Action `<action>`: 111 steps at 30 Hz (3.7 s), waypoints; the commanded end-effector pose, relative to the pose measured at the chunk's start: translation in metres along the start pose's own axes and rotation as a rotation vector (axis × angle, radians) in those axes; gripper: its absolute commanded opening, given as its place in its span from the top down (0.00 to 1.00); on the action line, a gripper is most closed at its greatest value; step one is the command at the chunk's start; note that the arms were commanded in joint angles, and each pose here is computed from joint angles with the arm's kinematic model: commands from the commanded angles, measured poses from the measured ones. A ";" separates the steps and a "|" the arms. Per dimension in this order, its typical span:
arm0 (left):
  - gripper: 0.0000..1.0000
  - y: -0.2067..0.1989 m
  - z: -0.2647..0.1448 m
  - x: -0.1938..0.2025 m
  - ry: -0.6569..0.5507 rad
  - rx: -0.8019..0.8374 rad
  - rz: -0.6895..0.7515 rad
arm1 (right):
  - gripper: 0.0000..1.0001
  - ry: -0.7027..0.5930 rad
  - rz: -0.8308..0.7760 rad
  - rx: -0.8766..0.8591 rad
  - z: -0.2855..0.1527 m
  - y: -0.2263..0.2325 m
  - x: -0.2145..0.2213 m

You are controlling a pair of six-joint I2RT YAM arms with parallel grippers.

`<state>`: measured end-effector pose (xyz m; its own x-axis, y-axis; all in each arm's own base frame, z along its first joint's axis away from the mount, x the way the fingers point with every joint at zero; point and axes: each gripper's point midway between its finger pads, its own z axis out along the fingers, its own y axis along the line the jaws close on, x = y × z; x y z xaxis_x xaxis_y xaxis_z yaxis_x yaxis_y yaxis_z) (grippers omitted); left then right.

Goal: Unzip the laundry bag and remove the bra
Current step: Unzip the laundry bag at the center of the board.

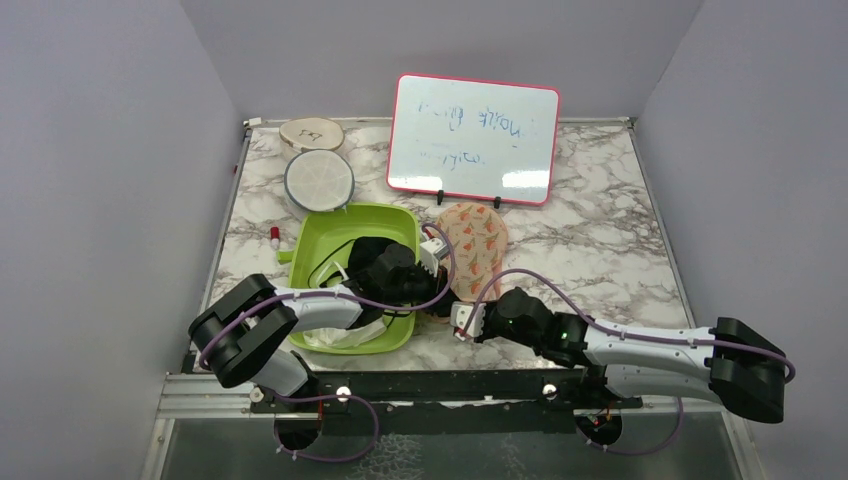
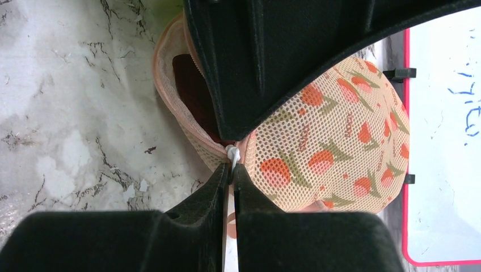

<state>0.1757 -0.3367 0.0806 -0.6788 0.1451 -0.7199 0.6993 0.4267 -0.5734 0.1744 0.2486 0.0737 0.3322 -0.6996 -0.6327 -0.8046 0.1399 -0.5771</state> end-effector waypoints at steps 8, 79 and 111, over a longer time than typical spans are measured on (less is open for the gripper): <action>1.00 -0.010 0.002 -0.016 -0.042 0.041 0.020 | 0.96 0.007 0.025 0.036 0.004 -0.008 -0.002; 1.00 -0.007 -0.019 -0.025 -0.134 -0.023 0.039 | 0.85 0.186 1.107 0.090 -0.006 0.006 -0.032; 1.00 -0.012 -0.020 -0.023 -0.124 0.003 0.033 | 0.67 0.134 1.333 0.238 0.014 -0.017 -0.029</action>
<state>0.1787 -0.3209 0.0937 -0.6449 0.0706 -0.7610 0.6952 0.4678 -0.5457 0.1697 0.2636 0.0771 -0.7061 -0.0727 -0.7043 -0.3897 0.8704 0.3008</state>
